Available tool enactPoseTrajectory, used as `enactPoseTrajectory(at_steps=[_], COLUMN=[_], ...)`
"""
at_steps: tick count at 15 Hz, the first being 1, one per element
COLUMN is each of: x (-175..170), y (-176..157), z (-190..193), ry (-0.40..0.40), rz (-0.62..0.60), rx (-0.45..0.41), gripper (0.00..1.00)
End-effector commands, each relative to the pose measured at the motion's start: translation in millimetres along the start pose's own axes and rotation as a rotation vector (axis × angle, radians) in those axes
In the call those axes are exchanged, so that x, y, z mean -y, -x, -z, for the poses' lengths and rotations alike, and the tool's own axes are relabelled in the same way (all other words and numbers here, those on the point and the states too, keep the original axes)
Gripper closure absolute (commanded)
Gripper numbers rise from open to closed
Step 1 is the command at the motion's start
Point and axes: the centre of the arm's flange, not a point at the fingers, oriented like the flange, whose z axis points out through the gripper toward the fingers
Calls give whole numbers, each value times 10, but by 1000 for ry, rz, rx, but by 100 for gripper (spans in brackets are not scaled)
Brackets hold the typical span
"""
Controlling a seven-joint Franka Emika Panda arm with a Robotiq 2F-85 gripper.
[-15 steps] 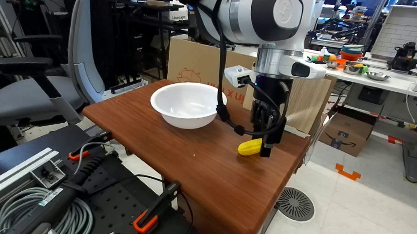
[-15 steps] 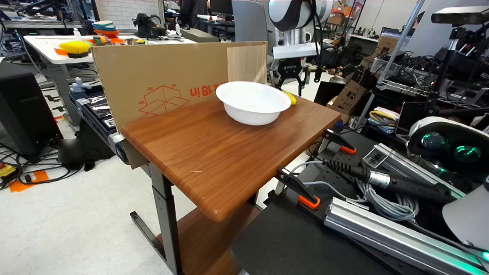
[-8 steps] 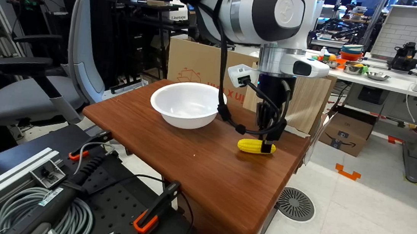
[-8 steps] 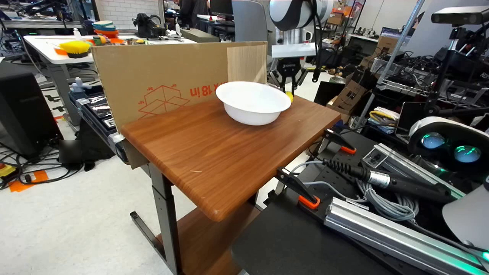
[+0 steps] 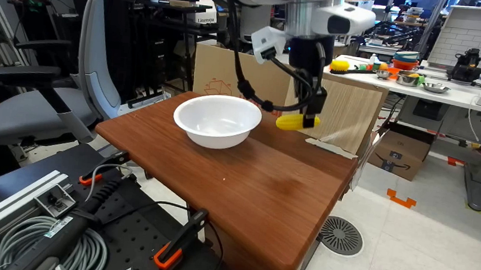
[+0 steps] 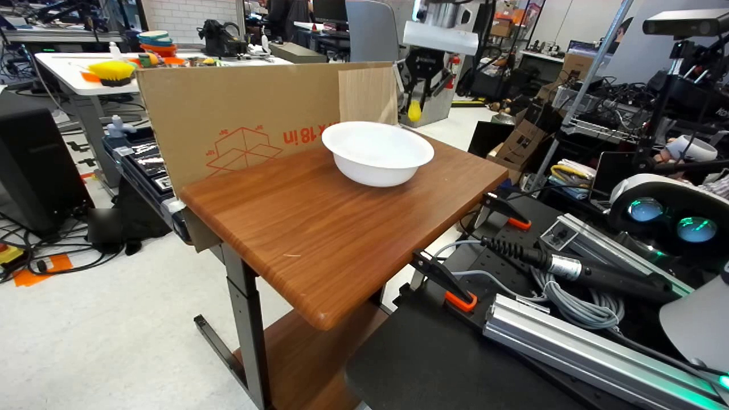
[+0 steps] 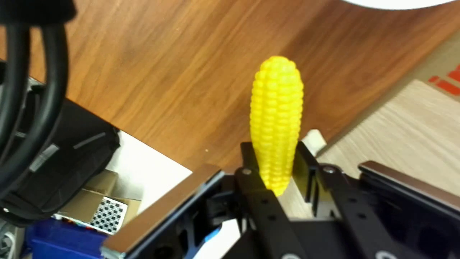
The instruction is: Put the yellow object in the white bowl
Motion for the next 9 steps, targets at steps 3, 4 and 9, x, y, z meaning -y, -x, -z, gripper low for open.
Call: enactPoseTrajectory(at_steps=[3,4,9], x=[271,354,724], y=[737,838,1064], z=[952,1009,877], ry=[-201,-218,-226], rz=[139,161,244], rx=[-89,-81,16], gripper=[93,93,93])
